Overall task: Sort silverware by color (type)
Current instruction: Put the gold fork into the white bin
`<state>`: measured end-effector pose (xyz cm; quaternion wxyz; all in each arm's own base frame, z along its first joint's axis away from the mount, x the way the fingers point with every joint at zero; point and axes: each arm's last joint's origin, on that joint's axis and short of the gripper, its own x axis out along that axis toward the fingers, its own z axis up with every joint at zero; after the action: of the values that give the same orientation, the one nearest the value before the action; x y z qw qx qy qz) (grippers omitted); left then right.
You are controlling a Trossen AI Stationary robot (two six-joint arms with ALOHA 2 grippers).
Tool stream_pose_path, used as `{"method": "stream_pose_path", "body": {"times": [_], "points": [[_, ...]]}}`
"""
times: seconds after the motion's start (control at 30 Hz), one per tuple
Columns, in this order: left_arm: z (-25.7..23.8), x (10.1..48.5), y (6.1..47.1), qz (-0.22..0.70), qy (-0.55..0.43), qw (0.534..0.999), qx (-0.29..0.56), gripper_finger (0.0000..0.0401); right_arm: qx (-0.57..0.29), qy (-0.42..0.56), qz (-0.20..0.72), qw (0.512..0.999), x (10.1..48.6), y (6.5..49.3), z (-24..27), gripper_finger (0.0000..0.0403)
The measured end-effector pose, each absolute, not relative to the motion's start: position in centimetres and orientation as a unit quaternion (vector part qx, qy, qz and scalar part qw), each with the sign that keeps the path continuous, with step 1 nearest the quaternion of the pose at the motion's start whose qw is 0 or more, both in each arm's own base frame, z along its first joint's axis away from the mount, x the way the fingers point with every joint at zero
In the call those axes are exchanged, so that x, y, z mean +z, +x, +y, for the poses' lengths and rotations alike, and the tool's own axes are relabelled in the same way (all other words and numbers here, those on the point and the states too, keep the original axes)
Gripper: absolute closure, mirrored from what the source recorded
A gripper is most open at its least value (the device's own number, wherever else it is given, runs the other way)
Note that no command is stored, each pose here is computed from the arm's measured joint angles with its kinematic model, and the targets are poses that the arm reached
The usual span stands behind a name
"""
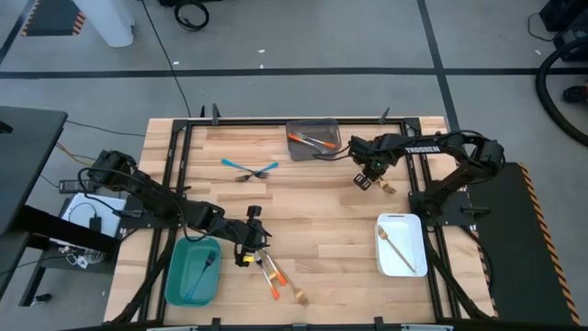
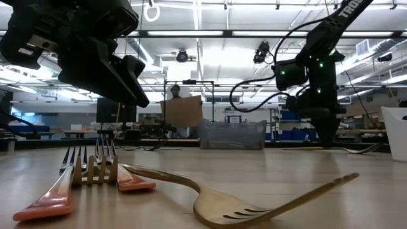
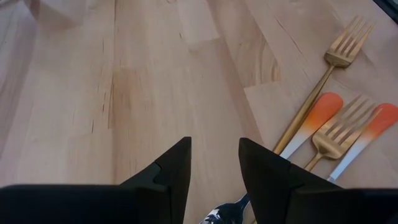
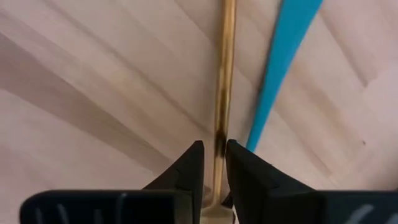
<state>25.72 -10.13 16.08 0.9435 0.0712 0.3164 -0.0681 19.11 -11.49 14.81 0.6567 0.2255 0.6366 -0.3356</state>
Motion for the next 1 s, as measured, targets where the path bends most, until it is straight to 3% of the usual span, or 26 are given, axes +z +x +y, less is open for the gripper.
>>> {"method": "stream_pose_path", "body": {"times": [0.33, 0.6, 1.0], "points": [[-10.1, 16.1, 25.7, 0.317, 0.071, 0.943, -0.068, 0.0259, -0.332, 0.218, 0.641, 0.657, 14.1, 18.7, -11.3, 0.0339], [-10.1, 16.1, 25.7, 0.317, 0.072, 0.943, -0.068, 0.0259, -0.326, 0.228, 0.638, 0.659, 13.7, 18.5, -11.1, 0.0385], [-10.1, 16.0, 25.7, 0.318, 0.072, 0.943, -0.068, 0.0259, -0.298, 0.26, 0.626, 0.673, 15.1, 19.9, -11.0, 0.0387]]}}
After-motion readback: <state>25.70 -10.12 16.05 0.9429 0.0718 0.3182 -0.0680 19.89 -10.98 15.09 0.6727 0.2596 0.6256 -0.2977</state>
